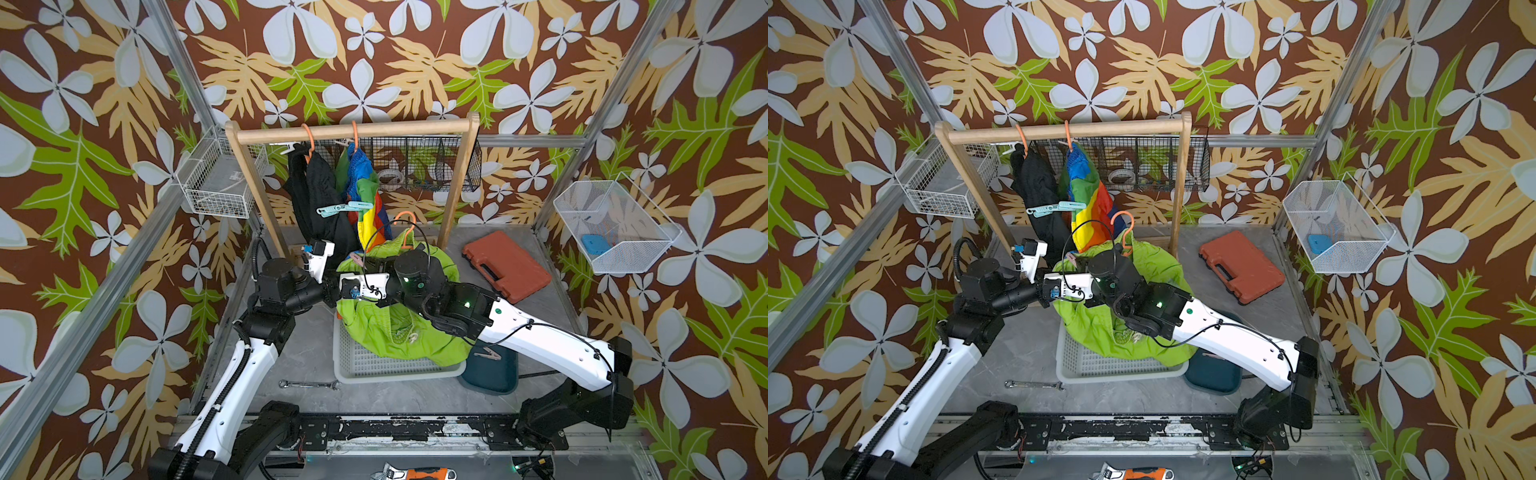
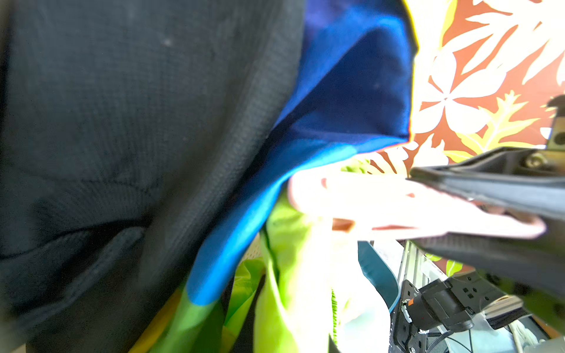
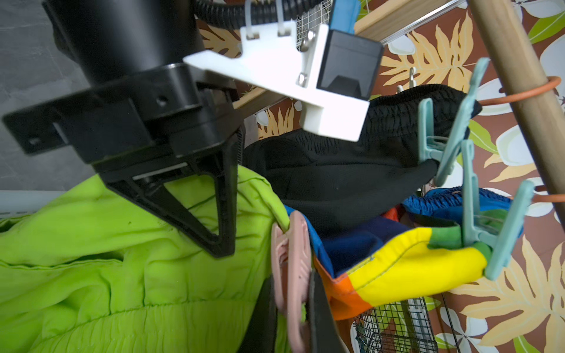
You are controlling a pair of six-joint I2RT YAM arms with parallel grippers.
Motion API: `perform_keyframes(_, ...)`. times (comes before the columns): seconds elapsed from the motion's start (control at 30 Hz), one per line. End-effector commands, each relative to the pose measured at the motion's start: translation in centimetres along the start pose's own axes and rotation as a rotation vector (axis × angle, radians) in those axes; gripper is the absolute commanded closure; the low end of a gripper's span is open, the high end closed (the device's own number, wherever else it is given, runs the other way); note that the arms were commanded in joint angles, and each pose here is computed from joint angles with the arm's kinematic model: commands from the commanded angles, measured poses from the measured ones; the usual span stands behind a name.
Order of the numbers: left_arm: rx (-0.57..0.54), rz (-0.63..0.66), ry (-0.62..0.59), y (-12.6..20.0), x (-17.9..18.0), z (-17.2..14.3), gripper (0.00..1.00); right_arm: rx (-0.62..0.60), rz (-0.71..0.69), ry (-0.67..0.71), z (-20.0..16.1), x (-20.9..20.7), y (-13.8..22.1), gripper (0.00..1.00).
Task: Remove the clothespins securing shorts to the hanger
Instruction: Remove the clothespin from the hanger.
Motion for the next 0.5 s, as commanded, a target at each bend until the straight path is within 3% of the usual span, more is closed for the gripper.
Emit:
perform_keyframes(0.0, -0.019, 0.028, -0.012, 0.1, 0.4, 0.6, 1.00, -0.061, -0.039, -0.064, 1.4, -1.5, 1.3, 0.91)
perform_keyframes(0.27, -0.011, 0.036, -0.010, 0.0, 0.6, 0.4, 1.00, -0.117, -0.020, -0.201, 1.1, -1.8, 5.3, 0.91)
perform_keyframes(0.47, -0.012, 0.037, -0.012, 0.1, 0.6, 0.4, 1.00, -0.055, -0.104, -0.318, -2.6, -2.5, 9.0, 0.90)
Point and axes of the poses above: each gripper's point midway between its finger pads, its own y axis back along the fingers, its own x axis along the line the jaws close on, z = x × y, the point moved 2 cm from there along y, back along the fingers, and after that the axes turned 13 degrees about -y, right-handed, at the moved point
